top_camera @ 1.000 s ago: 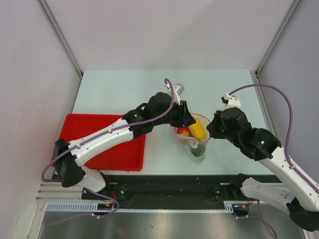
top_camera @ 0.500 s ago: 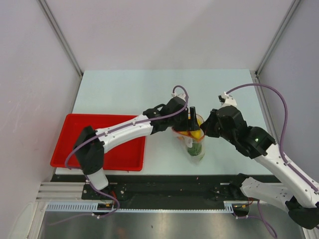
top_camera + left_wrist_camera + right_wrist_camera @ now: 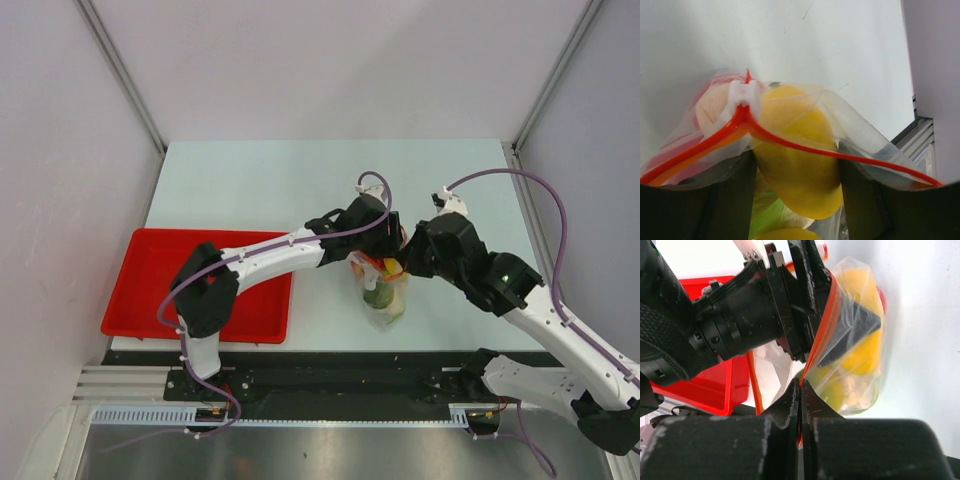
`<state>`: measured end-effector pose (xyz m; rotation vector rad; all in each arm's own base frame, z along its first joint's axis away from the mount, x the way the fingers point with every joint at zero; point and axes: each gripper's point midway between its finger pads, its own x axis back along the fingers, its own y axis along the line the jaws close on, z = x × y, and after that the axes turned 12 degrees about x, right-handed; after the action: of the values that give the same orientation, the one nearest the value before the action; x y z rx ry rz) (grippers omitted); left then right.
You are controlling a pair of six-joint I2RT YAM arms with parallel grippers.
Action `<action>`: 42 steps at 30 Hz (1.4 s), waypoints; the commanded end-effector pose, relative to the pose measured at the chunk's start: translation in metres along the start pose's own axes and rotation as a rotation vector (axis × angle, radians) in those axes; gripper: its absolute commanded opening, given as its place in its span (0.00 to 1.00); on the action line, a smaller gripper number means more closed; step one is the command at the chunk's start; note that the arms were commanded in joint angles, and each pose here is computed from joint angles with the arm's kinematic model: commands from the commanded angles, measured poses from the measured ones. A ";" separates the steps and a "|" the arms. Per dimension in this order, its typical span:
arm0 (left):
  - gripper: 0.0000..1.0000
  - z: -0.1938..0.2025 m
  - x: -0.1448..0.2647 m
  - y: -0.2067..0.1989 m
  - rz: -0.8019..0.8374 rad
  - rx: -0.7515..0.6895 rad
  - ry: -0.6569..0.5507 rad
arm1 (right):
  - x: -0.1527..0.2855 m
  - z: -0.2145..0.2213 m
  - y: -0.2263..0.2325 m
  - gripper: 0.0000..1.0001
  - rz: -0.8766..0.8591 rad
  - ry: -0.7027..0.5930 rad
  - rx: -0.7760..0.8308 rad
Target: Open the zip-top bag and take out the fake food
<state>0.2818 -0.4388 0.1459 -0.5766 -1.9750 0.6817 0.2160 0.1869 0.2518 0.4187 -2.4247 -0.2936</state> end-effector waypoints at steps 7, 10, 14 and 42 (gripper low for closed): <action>0.18 -0.030 0.013 -0.001 0.048 -0.095 -0.096 | 0.013 -0.001 -0.022 0.00 0.062 -0.021 0.015; 0.00 -0.028 0.027 -0.015 0.082 -0.142 -0.059 | 0.014 -0.001 -0.028 0.00 0.078 -0.030 0.031; 0.00 -0.026 0.056 -0.042 0.142 -0.216 -0.054 | 0.011 -0.002 -0.037 0.00 0.106 -0.034 0.060; 0.00 -0.040 0.256 0.141 -0.247 -0.025 -0.312 | 0.004 -0.006 -0.059 0.00 0.154 -0.085 0.165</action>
<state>0.2252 -0.2203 0.2929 -0.5439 -2.3490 0.7699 0.2233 0.1293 0.2267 0.2775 -2.4943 -0.0226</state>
